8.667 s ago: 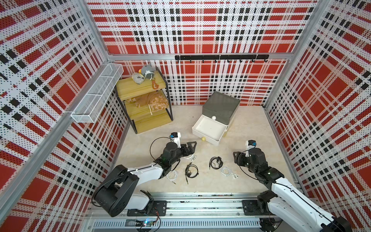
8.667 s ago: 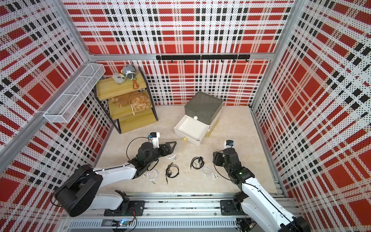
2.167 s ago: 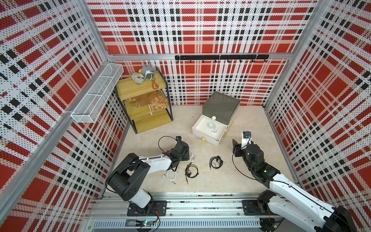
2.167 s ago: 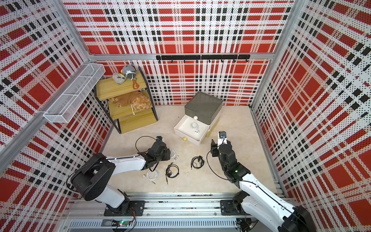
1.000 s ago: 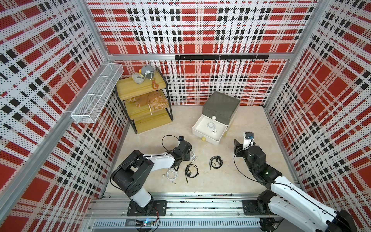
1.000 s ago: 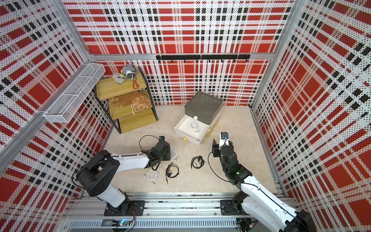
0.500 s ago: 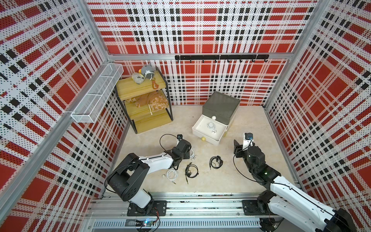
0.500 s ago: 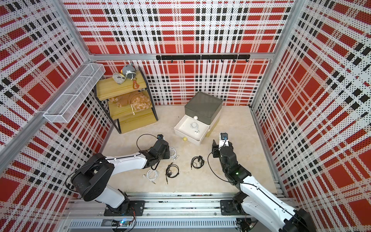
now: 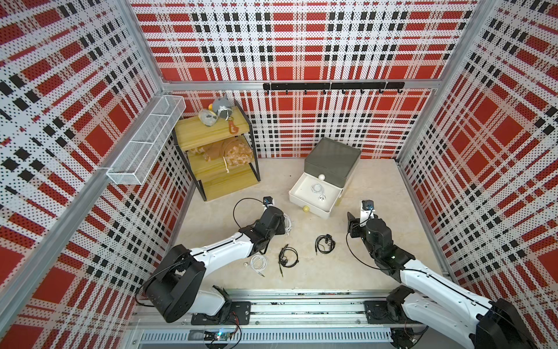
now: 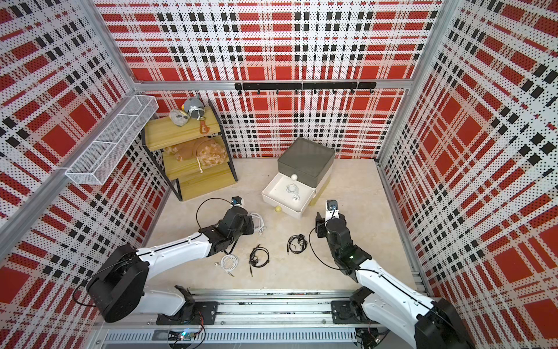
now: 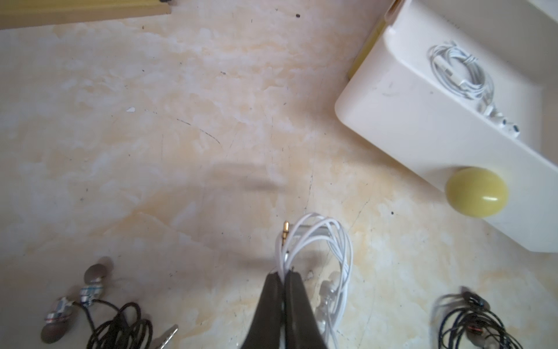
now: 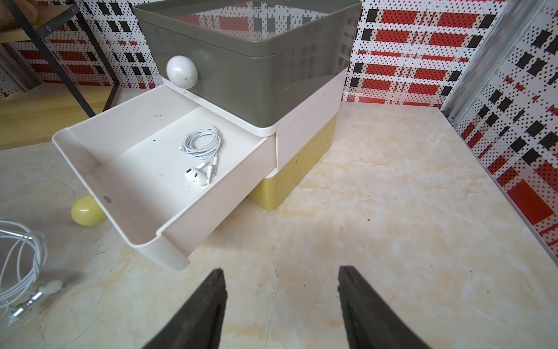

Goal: Place the wired earphones into the drawer by color
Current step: Pick up the wired earphones from the center of the board, then place the wired earphones in the drawer.

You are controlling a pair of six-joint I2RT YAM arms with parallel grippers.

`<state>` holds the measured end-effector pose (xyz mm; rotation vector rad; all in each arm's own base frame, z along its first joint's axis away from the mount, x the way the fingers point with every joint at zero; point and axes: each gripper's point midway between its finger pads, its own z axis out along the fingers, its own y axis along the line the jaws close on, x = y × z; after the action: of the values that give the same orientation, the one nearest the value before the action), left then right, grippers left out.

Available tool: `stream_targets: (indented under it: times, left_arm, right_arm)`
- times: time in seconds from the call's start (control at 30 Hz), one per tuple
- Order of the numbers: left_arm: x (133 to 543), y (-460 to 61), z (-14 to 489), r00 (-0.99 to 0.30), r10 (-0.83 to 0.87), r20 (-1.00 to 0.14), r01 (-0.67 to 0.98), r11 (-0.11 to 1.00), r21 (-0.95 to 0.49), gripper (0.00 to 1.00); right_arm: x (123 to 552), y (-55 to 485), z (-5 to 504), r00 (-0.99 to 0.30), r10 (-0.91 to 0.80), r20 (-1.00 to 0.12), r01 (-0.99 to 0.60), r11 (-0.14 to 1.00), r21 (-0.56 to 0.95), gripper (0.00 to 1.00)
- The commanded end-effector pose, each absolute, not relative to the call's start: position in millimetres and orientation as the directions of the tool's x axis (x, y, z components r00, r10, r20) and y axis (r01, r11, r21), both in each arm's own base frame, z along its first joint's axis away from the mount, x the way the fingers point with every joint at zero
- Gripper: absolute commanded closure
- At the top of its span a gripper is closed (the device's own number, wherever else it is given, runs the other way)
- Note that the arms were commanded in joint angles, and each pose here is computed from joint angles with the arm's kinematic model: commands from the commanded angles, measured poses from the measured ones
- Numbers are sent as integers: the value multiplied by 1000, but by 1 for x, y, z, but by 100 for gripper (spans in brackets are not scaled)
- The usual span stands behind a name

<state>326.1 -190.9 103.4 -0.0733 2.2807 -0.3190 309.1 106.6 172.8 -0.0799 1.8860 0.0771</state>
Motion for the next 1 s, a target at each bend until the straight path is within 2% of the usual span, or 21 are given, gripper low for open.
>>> stream_targets:
  times: [0.0,0.3,0.63,0.97]
  left_arm:
    - [322,-188,115,-644,-156,-749,59,966,-253,100]
    - [322,-187,158,-578,-198,-792,67,955,-288,100]
    - [324,-194,231,-478,-261,-839,108,930,-351,100]
    - [341,-219,289,-408,-280,-869,181,908,-378,100]
  right_arm:
    - [310,105,177,-281,8,-960,-85,996,34,34]
    - [309,104,176,-273,5,-962,-86,996,29,34]
    - [302,102,172,-261,20,-965,-95,994,47,34]
    - [296,95,185,-229,39,-973,-81,995,59,34]
